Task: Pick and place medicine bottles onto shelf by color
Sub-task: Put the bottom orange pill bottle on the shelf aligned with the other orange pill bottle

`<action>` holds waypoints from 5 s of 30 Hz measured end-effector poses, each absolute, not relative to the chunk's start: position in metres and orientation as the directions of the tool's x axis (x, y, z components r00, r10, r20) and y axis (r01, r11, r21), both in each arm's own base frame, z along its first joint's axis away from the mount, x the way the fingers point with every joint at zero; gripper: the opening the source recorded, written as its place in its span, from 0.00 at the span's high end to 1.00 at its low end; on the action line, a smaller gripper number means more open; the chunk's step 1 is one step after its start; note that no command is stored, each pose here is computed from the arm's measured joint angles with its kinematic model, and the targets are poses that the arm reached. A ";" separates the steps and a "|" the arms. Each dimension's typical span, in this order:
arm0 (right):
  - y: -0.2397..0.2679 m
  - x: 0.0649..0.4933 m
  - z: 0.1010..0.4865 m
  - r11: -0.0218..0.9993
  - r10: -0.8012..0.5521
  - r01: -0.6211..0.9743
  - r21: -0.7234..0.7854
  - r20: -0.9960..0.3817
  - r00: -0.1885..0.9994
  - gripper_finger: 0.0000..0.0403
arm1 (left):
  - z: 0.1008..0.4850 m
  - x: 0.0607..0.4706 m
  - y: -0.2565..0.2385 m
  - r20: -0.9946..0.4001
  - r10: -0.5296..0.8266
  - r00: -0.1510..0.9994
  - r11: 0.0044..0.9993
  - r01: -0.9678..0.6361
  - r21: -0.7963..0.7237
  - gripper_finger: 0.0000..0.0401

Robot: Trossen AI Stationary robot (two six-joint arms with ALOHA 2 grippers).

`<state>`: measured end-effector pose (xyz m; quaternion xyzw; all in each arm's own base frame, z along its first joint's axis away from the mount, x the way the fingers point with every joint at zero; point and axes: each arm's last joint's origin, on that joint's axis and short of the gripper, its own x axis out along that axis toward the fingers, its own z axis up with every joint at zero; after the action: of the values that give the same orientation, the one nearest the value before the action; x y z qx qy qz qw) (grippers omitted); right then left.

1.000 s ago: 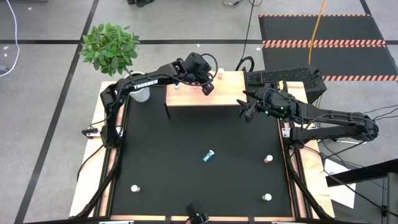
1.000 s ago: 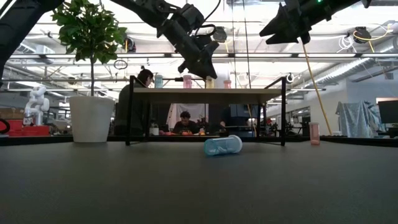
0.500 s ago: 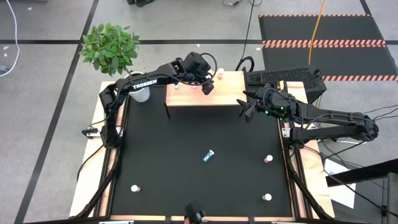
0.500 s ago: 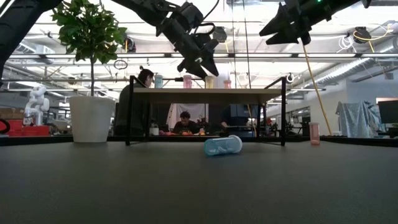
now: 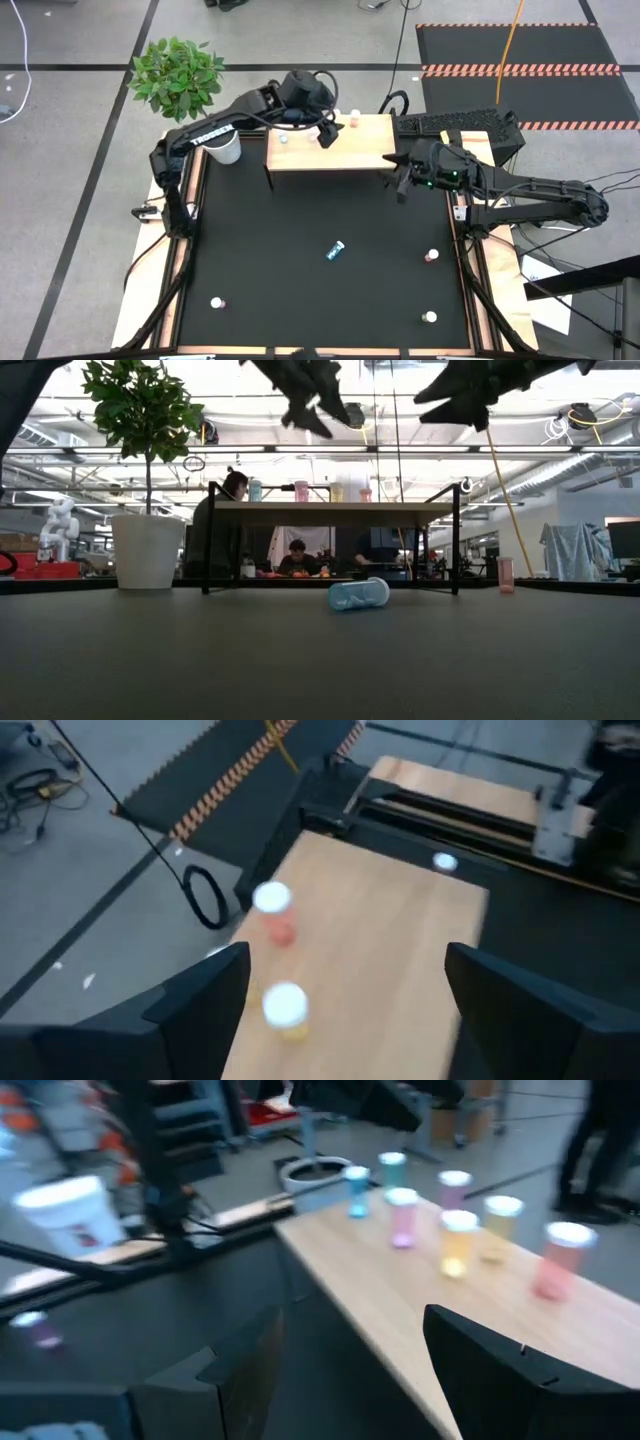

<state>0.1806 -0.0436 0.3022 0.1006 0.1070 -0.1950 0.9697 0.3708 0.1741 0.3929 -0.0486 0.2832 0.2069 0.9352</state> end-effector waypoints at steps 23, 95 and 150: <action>0.000 0.208 0.307 0.892 0.150 -0.084 0.445 -0.117 0.982 0.69 | 0.397 0.307 -0.012 -0.830 0.224 0.510 0.792 -0.592 -0.150 0.16; 0.116 0.074 0.176 0.753 -0.115 0.657 0.019 -0.980 0.161 0.39 | 0.245 0.396 -0.093 -0.366 0.026 0.930 0.929 -0.158 -0.334 0.16; 0.092 0.158 0.172 0.881 -0.064 0.430 0.198 -0.850 0.523 0.72 | 0.242 0.394 -0.098 -0.388 -0.015 0.921 0.930 -0.130 -0.344 0.16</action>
<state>0.1579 0.0922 0.1720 0.1961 0.4661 -0.1453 0.8504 0.3945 -0.0977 0.2425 -0.1850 0.1960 0.0297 0.9625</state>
